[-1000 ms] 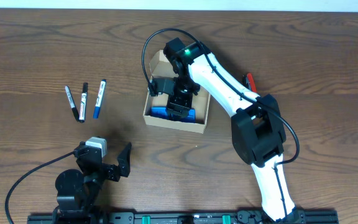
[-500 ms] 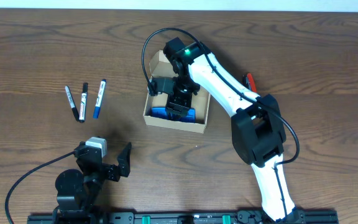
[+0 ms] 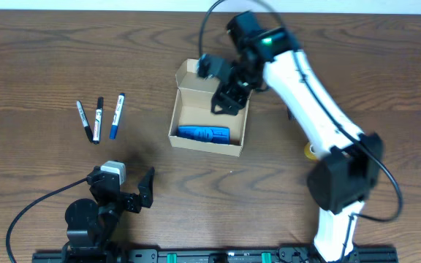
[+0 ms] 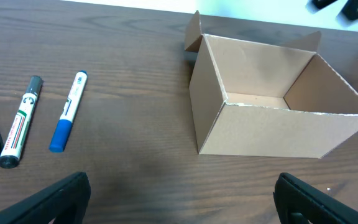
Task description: Pack container
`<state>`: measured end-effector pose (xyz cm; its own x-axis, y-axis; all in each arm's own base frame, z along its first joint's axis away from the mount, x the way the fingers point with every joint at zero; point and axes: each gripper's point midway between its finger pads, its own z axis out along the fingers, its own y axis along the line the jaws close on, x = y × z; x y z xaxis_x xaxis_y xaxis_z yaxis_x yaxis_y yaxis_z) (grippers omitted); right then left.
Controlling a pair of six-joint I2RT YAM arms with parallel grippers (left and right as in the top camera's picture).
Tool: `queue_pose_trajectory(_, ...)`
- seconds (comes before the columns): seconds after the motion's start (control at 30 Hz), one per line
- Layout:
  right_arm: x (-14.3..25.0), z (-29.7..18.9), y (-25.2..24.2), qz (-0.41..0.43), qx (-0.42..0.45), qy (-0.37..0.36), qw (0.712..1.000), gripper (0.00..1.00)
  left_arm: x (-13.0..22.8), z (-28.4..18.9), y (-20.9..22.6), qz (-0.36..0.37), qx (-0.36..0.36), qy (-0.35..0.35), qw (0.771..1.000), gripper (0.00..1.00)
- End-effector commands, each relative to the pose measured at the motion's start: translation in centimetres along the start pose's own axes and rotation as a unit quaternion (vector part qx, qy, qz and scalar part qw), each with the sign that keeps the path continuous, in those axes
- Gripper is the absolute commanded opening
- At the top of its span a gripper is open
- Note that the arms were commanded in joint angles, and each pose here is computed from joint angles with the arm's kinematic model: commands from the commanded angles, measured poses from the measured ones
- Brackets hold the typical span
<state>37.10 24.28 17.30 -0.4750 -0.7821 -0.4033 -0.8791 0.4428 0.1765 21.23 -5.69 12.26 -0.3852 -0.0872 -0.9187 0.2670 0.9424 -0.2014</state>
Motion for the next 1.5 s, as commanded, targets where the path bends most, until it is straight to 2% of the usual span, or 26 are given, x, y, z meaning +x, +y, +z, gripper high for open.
queue_pose_trajectory(0.0, 1.5, -2.1, -1.8, 0.167, 0.073, 0.019, 0.983, 0.72, 0.7, 0.3, 0.1, -0.007, -0.001, 0.007, 1.0, 0.95)
queue_pose_trajectory(0.07, 3.1, -2.6, -2.6, 0.26, 0.115, 0.043, 0.958, 0.72, 0.7, 0.3, 0.1, -0.007, -0.001, 0.007, 1.0, 0.96)
queue_pose_trajectory(0.17, 4.6, -2.6, -3.0, 0.331, 0.148, 0.066, 0.93, 0.72, 0.7, 0.3, 0.1, -0.007, -0.001, 0.007, 1.0, 0.95)
queue_pose_trajectory(0.3, 6.7, -1.9, -4.0, 0.393, 0.193, 0.086, 0.895, 0.76, 0.8, 0.3, 0.1, -0.007, -0.001, 0.007, 1.0, 0.95)
queue_pose_trajectory(0.5, 9.4, 1.7, -3.8, 0.458, 0.192, 0.108, 0.861, 0.78, 0.7, 0.3, 0.1, -0.007, -0.001, 0.007, 1.0, 0.95)
queue_pose_trajectory(0.77, 10.6, 4.4, -4.4, 0.459, 0.202, 0.105, 0.859, 0.78, 0.7, 0.3, 0.1, -0.007, -0.001, 0.007, 1.0, 0.95)
queue_pose_trajectory(1.0, 11.8, 3.4, -6.3, 0.436, 0.266, 0.114, 0.852, 0.8, 0.8, 0.3, 0.1, -0.007, -0.001, 0.007, 1.0, 0.95)
queue_pose_trajectory(1.47, 12.3, 2.4, -8.5, 0.402, 0.296, 0.113, 0.859, 0.81, 0.7, 0.3, 0.1, -0.007, -0.001, 0.007, 1.0, 0.95)
